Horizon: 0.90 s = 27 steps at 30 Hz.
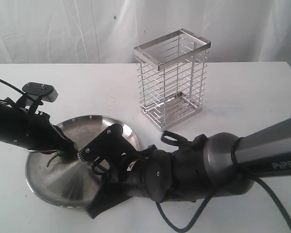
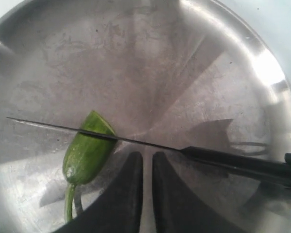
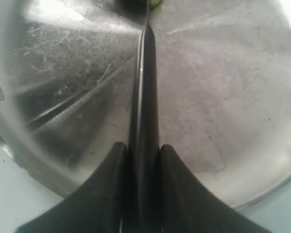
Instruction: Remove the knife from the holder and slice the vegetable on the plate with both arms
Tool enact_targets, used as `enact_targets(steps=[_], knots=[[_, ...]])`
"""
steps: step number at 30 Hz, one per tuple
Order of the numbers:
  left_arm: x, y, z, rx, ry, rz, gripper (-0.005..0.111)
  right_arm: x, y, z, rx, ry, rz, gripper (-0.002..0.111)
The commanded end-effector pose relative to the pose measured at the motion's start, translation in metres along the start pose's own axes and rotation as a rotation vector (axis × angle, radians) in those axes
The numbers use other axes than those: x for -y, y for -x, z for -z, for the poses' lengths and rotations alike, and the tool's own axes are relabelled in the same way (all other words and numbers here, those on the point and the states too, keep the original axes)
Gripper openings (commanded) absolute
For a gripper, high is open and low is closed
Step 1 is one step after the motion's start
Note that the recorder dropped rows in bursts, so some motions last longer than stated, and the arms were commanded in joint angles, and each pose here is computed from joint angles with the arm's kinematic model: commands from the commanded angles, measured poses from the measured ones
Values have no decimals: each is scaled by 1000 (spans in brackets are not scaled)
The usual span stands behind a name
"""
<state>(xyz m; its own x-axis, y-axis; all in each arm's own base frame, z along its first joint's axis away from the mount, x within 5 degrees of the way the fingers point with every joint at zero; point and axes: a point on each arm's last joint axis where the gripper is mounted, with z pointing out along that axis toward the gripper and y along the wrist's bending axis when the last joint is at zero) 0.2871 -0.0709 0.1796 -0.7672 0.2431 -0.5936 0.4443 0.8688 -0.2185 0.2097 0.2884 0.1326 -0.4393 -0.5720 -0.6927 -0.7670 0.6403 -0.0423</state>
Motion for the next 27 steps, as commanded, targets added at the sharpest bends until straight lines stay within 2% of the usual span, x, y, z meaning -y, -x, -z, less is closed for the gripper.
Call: enact_targets(steps=[1,14,23,27], knots=[[5,-3,-8,-16,-19,25,14,3,-2,-4,-6,-9,14,0],[6,9,-6,20,-35,38,14,2,-3,-4,-12,-6,14,0],[3,5,-13,-5,-34,44,14,2,-3,-4,-12,-6,14,0],[-1,-2,-28,-46,-28,49,14,2,-3,-4,-11,-6,16,0]])
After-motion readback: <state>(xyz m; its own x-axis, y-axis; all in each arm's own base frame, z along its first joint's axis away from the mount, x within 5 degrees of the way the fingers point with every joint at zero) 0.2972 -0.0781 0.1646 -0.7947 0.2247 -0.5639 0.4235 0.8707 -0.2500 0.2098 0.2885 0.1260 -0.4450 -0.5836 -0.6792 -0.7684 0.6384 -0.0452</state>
